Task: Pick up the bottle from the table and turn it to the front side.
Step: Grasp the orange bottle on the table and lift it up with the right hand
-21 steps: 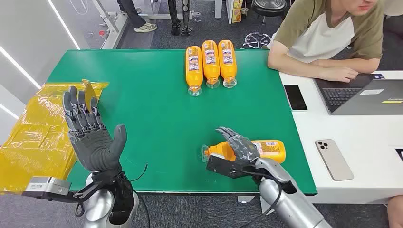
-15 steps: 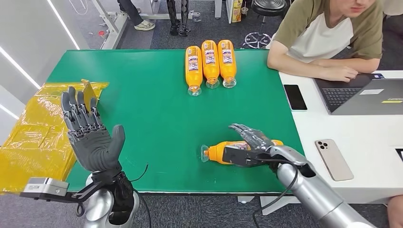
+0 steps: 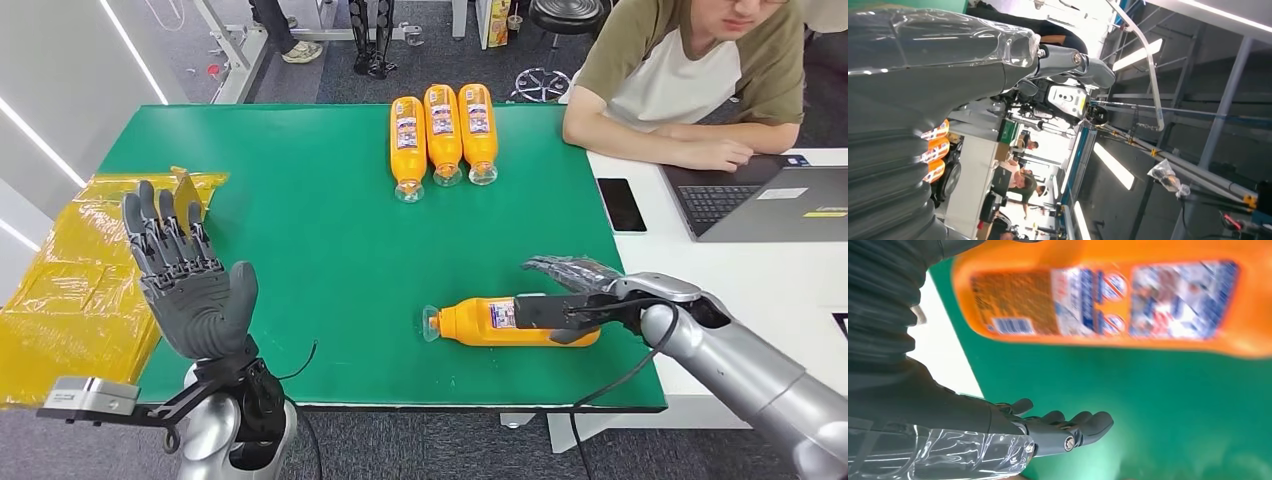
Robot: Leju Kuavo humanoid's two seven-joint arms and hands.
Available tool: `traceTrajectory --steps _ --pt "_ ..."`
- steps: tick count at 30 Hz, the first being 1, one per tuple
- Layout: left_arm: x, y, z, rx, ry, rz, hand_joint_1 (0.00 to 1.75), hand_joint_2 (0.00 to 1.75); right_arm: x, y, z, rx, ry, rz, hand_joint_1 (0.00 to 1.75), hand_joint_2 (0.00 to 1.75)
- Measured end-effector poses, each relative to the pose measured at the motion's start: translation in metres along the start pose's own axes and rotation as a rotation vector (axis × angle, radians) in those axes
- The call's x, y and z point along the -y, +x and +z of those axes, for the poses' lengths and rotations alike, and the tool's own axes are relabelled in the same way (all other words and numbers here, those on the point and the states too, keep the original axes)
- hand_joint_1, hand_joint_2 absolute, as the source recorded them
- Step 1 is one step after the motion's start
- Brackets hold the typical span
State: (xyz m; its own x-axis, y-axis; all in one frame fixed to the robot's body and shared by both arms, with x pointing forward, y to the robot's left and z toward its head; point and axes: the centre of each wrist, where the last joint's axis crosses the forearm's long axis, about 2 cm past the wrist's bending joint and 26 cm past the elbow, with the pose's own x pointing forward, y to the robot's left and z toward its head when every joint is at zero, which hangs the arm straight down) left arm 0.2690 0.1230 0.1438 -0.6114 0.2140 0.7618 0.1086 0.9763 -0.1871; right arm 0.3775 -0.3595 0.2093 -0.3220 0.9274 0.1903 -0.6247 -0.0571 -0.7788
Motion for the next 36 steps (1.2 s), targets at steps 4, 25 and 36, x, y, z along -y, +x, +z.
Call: traceTrajectory --steps 4,25,36 --pt "0.0 -0.001 0.0 -0.005 0.011 0.004 0.0 1.75 -0.008 -0.009 0.005 -0.03 0.035 0.018 0.0 1.75" --pt "0.001 -0.001 0.0 -0.008 0.035 -0.009 0.0 1.75 -0.066 -0.038 -0.017 -0.137 -0.004 0.056 0.0 1.75" --pt "0.001 -0.001 0.0 -0.005 0.021 -0.013 0.0 1.75 -0.073 -0.037 -0.024 -0.141 -0.05 0.065 1.75 1.75"
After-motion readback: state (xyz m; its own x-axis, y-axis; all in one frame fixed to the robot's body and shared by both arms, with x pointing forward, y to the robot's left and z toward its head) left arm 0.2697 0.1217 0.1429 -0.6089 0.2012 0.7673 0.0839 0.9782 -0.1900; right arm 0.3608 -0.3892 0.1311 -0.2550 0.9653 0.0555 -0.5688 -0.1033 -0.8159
